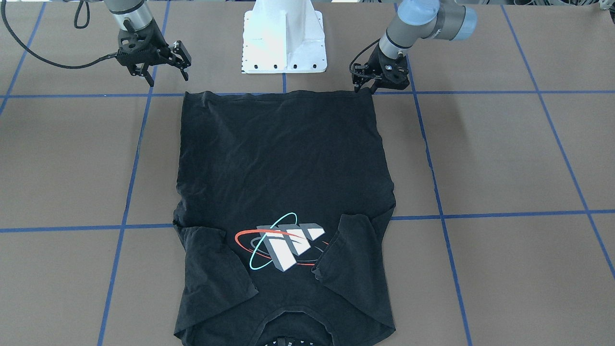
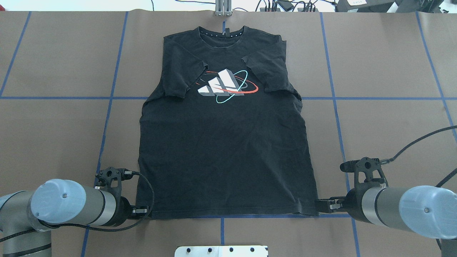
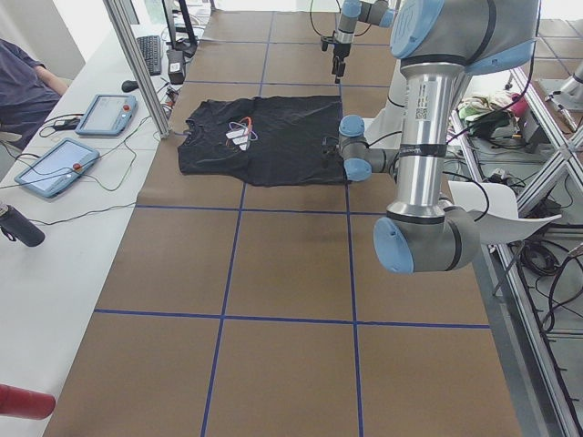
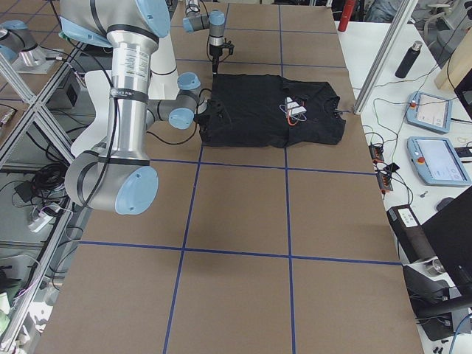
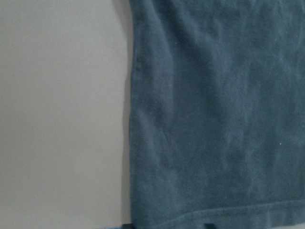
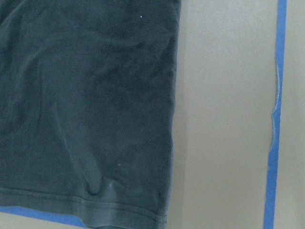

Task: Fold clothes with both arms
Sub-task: 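Grasp the hem corners nearest the robot with both grippers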

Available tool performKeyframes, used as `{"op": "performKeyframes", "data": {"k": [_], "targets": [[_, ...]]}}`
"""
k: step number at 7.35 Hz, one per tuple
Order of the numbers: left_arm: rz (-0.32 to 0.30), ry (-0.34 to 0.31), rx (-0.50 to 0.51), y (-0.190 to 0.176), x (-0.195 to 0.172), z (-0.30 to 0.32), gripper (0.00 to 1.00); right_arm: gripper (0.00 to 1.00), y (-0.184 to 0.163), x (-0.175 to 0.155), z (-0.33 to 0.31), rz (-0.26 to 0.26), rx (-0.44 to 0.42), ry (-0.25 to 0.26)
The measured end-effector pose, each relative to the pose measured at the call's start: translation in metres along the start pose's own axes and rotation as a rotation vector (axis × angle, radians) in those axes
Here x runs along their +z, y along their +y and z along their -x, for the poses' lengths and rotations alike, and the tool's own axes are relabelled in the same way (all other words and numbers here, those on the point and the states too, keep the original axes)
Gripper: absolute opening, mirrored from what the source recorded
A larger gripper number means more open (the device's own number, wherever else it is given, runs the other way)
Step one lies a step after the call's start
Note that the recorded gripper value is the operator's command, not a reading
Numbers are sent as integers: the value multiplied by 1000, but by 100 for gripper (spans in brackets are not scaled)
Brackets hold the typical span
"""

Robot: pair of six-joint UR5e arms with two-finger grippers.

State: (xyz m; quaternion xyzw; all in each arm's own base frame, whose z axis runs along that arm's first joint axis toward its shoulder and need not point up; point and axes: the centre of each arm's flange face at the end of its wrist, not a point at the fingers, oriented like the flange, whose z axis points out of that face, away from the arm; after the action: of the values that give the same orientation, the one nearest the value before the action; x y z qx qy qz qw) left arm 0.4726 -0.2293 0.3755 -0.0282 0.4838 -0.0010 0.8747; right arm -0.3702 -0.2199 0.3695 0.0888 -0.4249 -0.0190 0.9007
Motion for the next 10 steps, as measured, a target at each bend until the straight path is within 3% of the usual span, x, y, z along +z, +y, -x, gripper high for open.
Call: {"op": "performKeyframes", "data": {"k": [1, 2, 3, 7, 10], "targets": [[2, -2, 0, 0, 0, 1, 47, 99, 0, 0, 0, 0, 0, 0], [3, -5, 0, 1, 1, 2, 26, 99, 0, 0, 0, 0, 0, 0], [4, -8, -1, 1, 1, 3, 0, 99, 0, 0, 0, 0, 0, 0], [3, -4, -3, 0, -4, 3, 0, 98, 3, 3, 1, -6, 3, 5], [4, 9, -2, 1, -9, -2, 0, 96, 32, 25, 10, -62, 32, 41]]}}
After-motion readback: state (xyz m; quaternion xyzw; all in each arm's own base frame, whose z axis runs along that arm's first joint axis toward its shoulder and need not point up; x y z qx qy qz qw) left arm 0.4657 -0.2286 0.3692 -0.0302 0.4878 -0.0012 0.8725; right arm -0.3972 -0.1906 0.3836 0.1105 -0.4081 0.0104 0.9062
